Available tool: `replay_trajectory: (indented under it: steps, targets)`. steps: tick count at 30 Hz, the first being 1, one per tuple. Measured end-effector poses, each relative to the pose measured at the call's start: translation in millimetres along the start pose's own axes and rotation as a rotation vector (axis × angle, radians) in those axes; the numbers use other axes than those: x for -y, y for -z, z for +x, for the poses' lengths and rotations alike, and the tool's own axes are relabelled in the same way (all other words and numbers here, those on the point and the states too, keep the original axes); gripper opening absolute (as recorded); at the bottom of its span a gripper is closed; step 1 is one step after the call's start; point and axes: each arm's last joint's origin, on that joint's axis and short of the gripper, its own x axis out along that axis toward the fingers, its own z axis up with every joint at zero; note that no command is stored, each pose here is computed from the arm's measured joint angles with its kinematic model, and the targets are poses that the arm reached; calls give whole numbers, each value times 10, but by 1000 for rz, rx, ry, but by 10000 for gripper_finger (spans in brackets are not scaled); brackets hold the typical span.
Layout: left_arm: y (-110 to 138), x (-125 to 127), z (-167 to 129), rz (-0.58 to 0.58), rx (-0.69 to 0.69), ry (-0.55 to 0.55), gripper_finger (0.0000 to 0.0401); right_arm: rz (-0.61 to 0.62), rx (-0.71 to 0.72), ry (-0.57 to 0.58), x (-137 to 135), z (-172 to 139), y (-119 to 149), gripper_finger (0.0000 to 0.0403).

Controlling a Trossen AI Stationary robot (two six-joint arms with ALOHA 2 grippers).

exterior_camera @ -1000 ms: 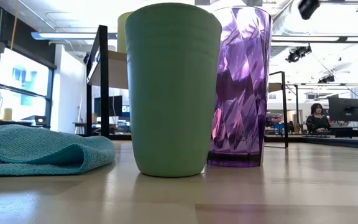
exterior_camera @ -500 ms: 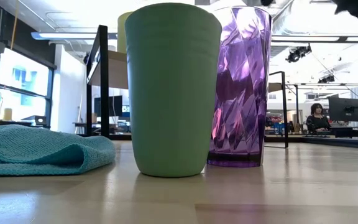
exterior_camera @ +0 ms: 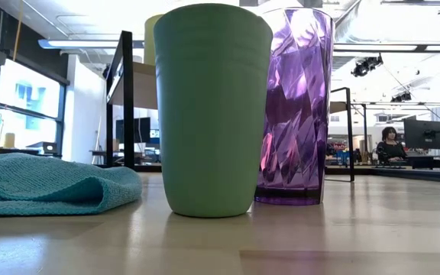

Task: Stack small to large cups/mugs on shelf
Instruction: Put the green cup on the shelf

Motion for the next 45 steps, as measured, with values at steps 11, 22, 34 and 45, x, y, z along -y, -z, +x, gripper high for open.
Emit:
replay_trajectory:
  steps: [11, 22, 34, 45]
  targets:
    - [234, -21, 154, -100, -73, -107, 147, -29, -102, -41, -41, 360, -20, 197]
    - [599, -42, 276, -295, -238, -198, 147, -27, -109, -36, -1, 551, 29, 197]
    - [1033, -113, 329, -489, -370, -455, 147, -84, -61, -24, -108, 594, 9, 197]
    - [1315, -153, 513, -541, -376, -726, 147, -101, -34, 1, -175, 525, -21, 197]
